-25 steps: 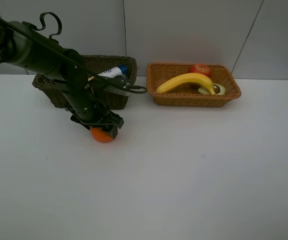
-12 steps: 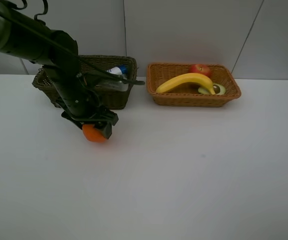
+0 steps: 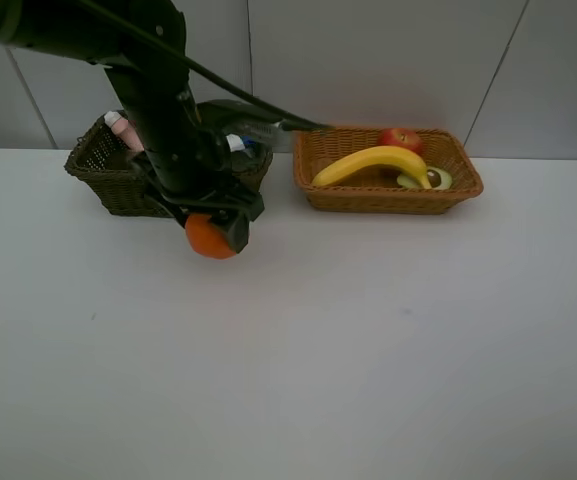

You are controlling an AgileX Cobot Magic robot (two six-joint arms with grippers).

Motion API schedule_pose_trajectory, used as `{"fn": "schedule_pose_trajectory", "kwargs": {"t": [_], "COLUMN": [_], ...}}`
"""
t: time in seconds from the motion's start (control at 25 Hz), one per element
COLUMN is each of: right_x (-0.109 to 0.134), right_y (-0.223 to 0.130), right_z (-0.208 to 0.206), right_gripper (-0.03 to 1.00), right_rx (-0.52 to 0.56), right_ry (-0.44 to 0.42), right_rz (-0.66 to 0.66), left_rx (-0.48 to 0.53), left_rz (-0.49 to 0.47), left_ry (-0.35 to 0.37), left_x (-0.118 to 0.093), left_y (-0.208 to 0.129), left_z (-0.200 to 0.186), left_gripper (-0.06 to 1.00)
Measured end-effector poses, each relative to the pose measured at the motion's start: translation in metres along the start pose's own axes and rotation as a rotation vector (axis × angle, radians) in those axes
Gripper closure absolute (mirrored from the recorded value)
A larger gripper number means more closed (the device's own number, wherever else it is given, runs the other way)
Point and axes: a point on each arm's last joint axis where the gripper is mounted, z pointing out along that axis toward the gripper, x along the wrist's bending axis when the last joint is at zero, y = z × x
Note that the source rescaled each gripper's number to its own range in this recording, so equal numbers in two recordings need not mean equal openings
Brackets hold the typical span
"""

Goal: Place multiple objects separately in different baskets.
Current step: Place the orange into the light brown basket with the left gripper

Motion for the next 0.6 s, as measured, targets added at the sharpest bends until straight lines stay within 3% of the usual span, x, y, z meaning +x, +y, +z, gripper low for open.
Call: {"fn": "schedule_pose_trajectory", "kwargs": {"t": [0.28, 0.6], "right_x": [0.000, 0.000], "right_y": [0.000, 0.000], "right_z": [0.000, 0.000], "right_gripper": [0.15, 0.15], "right_rx": [0.000, 0.000], "right_ry": [0.000, 0.000], "right_rz": [0.000, 0.000], "left_rx": [-0.118, -0.230], "left_rz": [0.077, 0.188], "left_ry": [0.006, 0.037], "left_x": [-0.020, -0.034], "left_y": [0.028, 0.078], "left_z": [-0.028, -0.027], "left_gripper": [0.01, 0.01]}}
